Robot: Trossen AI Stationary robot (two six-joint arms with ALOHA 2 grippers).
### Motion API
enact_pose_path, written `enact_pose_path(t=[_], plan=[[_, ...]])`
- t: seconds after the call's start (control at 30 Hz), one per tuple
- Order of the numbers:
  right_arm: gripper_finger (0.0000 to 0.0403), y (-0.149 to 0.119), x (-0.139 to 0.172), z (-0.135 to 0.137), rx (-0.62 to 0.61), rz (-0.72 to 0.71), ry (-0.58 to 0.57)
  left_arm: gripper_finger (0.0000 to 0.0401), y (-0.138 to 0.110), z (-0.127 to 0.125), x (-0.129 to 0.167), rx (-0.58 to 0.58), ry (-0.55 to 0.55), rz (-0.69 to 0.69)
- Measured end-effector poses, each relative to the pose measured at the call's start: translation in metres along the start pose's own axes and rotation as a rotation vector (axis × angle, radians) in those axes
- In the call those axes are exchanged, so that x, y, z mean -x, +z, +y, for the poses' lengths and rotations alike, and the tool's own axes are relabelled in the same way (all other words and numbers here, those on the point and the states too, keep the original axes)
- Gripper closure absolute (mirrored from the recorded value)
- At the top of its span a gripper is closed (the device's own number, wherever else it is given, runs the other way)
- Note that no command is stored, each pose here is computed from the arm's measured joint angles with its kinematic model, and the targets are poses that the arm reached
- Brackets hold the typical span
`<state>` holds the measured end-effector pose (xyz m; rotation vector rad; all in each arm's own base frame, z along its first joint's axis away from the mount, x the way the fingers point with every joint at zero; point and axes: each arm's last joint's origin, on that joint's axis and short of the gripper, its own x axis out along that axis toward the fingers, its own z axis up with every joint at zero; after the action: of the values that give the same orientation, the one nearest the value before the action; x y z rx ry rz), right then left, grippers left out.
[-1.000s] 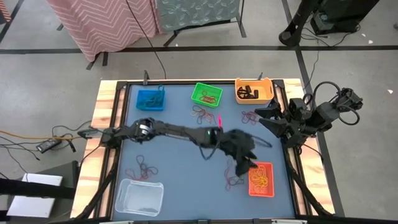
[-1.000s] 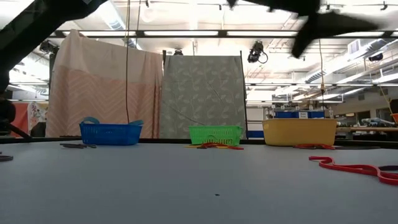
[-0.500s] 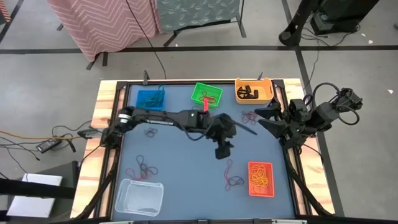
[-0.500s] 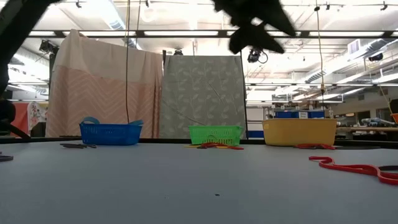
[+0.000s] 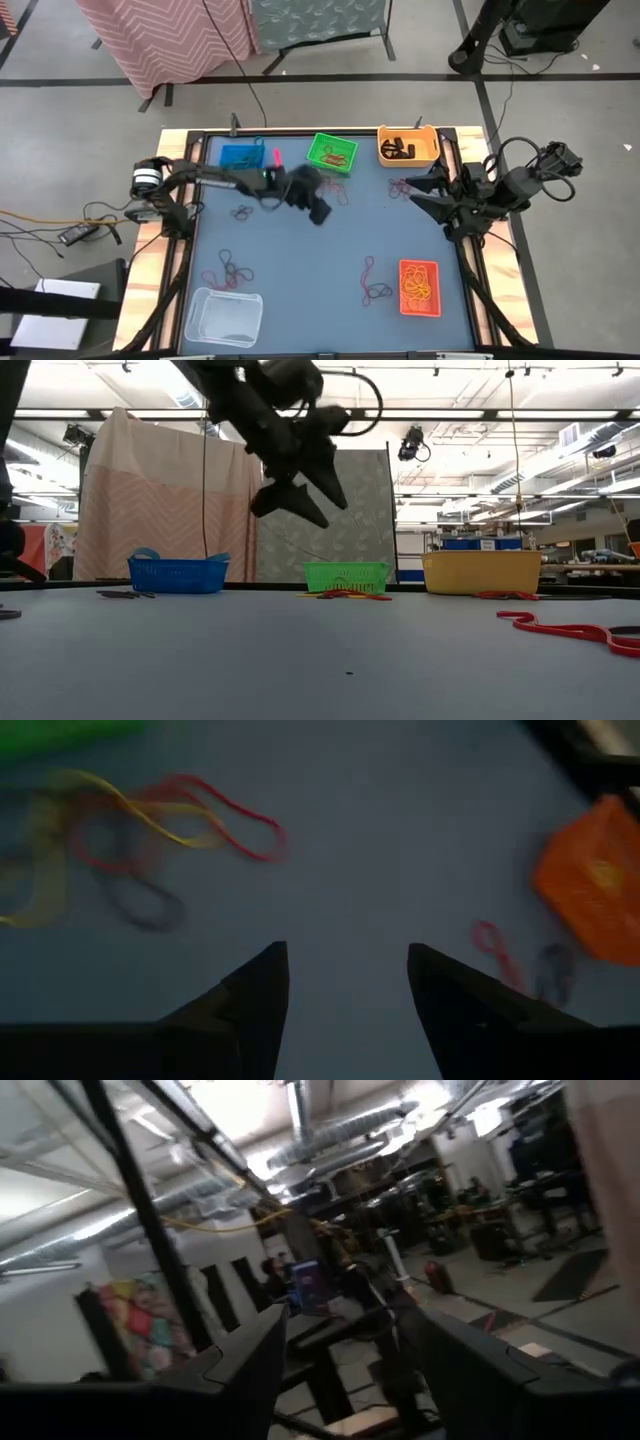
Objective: Sort rubber bands into baskets
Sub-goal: Put the yellow rubber band into the orange bin
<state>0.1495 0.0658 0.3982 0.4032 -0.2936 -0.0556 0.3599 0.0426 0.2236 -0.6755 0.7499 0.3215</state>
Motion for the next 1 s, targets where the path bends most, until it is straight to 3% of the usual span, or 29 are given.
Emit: enact_pose_path(t=[0.13,0.27,0.37,0.63,1.0], plan=[[0.0172,-0.002,-0.003,-0.004,0.018,-0.006,-0.068,0.0193,0.031,0.029,0.002,-0.059,0.070,0.089],[0.0172,-0.003,-0.006,-0.008,0.023,-0.015,-0.132,0.0193,0.036,0.060,-0.009,-0.110,0.219,0.295],[0.0172,-0.004,-0.008,-0.010,0.002,-0.029,-0.186,0.0193,0.043,0.073,-0.016,-0.172,0.268,0.329],[0.0172,-0.011,-0.017,-0.017,-0.075,-0.070,-0.345,0.0197,0.051,0.093,-0.028,-0.291,0.267,0.325],[0.0172,-0.020,-0.030,-0.021,-0.153,-0.084,-0.379,0.0237,0.040,0.097,-0.062,-0.471,0.221,0.367]])
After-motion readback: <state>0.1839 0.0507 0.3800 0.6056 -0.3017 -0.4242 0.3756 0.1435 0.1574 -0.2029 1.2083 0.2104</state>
